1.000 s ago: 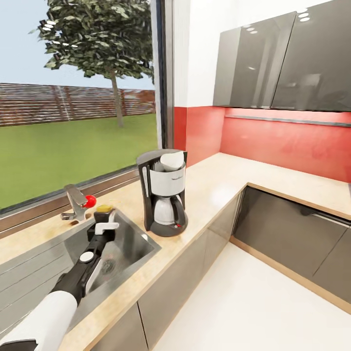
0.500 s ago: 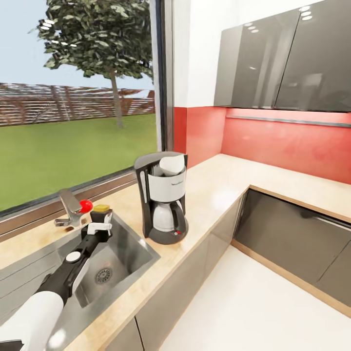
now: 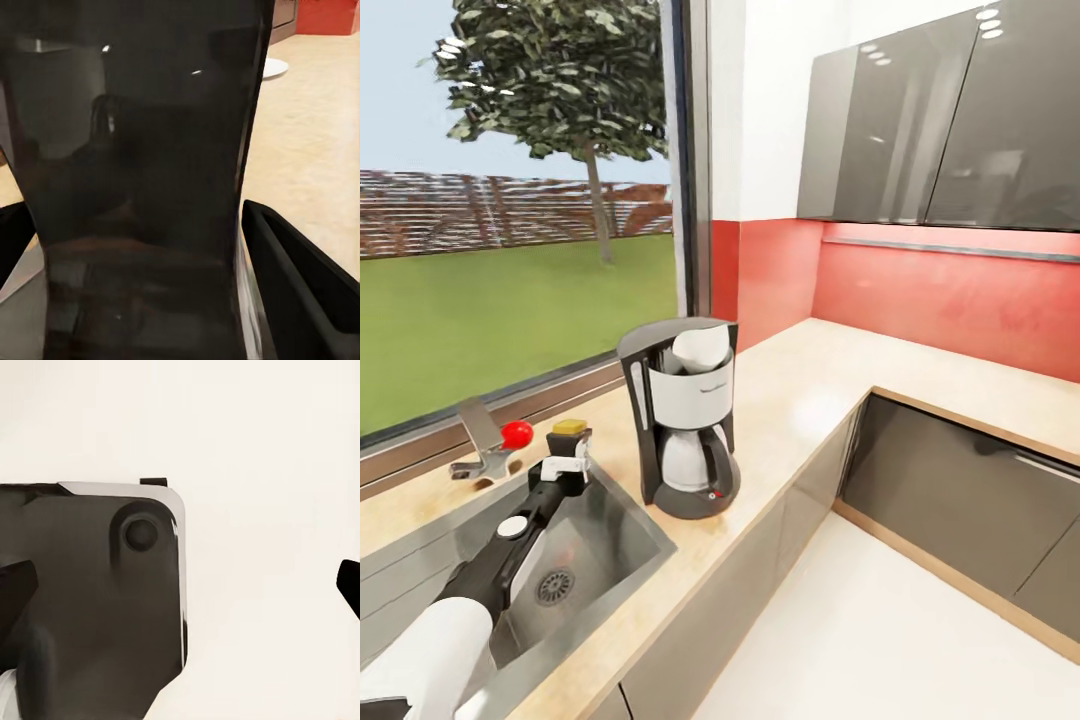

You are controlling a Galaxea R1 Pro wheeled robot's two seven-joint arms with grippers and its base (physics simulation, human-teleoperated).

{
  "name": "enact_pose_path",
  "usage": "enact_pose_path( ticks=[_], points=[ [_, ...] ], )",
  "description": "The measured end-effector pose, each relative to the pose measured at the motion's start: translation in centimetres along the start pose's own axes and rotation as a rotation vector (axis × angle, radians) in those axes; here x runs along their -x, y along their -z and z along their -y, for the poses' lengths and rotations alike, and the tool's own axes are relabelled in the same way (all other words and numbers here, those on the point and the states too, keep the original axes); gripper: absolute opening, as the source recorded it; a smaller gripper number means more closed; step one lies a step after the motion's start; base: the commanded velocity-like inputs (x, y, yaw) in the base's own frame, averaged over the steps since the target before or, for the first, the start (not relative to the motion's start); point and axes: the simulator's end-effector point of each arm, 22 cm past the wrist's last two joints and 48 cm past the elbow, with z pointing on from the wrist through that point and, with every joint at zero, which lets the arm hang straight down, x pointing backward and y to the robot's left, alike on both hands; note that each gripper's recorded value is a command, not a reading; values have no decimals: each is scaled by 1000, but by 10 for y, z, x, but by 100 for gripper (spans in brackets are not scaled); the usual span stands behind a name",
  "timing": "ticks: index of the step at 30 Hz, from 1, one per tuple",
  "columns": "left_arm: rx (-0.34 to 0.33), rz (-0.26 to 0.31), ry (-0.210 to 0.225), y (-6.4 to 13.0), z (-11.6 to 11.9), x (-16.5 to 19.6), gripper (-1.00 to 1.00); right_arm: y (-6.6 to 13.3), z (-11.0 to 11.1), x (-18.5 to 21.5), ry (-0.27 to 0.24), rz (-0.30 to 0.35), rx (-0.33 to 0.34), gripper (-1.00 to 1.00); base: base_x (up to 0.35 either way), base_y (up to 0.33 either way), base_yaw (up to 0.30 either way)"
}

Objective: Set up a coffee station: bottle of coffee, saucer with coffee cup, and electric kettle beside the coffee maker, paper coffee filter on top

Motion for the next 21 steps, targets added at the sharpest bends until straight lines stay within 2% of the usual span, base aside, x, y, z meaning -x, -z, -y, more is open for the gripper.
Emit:
enact_pose_path(
  ticks=[7, 8, 10, 17, 21],
  points=[
    [3, 10, 3, 0, 0, 2, -100, 0, 0, 0, 0, 0, -1, 100, 10, -4, 0],
    [2, 70, -2, 1, 1, 15, -100, 0, 0, 0, 0, -1, -2, 100, 0, 0, 0],
    [2, 92, -4, 1, 1, 19, -100, 0, 1, -1, 0, -1, -3, 100, 10, 0, 0],
    [-8, 111, 5, 2, 11, 24, -100, 0, 1, -1, -1, -1, -3, 100, 232, 0, 0],
    [-9, 115, 7, 1, 12, 24, -100, 0, 1, -1, -1, -2, -3, 100, 47, 0, 0]
  ],
)
